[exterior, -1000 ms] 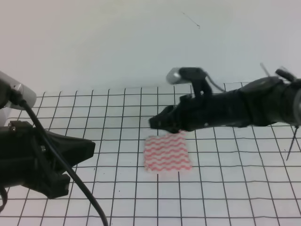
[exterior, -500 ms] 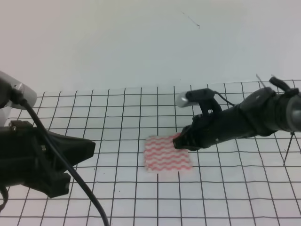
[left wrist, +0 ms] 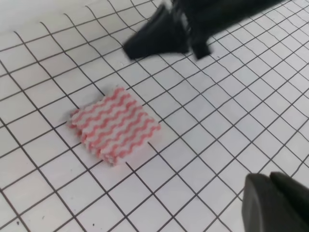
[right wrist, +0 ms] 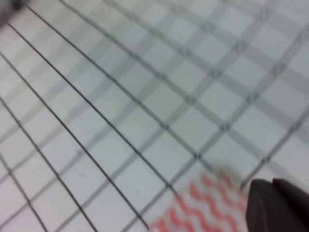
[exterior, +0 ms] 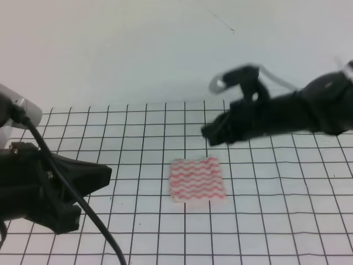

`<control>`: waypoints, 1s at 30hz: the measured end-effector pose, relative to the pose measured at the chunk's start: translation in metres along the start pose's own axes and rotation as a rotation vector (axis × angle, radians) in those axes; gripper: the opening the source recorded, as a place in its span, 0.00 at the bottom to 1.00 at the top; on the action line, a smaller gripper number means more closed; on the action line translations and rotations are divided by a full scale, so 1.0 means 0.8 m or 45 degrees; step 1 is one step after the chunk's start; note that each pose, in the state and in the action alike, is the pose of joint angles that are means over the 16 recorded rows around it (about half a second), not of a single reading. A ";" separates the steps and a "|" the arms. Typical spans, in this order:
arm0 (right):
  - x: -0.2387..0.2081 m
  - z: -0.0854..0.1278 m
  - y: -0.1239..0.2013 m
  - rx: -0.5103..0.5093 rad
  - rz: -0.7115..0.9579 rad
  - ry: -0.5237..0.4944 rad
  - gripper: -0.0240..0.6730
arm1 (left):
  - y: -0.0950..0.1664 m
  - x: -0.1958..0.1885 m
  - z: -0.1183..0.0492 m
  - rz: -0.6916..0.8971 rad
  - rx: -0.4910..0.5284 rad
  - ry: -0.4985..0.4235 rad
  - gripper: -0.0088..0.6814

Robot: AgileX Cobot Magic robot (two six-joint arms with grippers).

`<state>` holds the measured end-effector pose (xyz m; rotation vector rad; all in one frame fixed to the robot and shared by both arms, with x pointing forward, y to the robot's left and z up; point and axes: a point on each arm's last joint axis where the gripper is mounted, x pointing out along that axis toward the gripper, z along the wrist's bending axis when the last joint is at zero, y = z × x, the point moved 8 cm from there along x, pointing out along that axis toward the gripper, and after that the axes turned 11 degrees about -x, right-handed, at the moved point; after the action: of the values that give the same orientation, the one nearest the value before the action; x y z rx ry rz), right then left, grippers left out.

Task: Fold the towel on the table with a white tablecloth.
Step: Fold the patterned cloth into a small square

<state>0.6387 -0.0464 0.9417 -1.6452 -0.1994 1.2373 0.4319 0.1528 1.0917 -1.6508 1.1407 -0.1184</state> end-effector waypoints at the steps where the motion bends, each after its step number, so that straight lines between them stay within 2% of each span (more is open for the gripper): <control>1: -0.015 0.003 -0.014 -0.045 -0.032 0.008 0.04 | 0.000 -0.003 -0.002 -0.006 0.006 -0.001 0.01; 8: -0.151 0.036 -0.095 -0.381 -0.220 0.121 0.04 | 0.005 -0.042 -0.014 -0.084 0.042 -0.068 0.01; 11: -0.213 0.051 -0.106 -0.476 -0.263 0.211 0.04 | 0.012 -0.065 -0.015 -0.147 0.040 -0.136 0.01; 14: -0.269 0.062 -0.103 -0.513 -0.302 0.317 0.04 | 0.021 -0.086 -0.011 -0.225 0.015 -0.211 0.01; 21: -0.355 0.087 -0.048 -0.469 -0.419 0.531 0.04 | 0.052 -0.108 0.011 -0.378 -0.077 -0.341 0.01; 30: -0.368 0.106 0.062 -0.343 -0.542 0.642 0.03 | 0.082 -0.093 0.038 -0.422 -0.159 -0.383 0.01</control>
<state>0.4167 -0.2058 1.0892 -1.9634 -0.3884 0.4698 0.3692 0.2296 1.0600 -1.8860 0.6540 -0.0080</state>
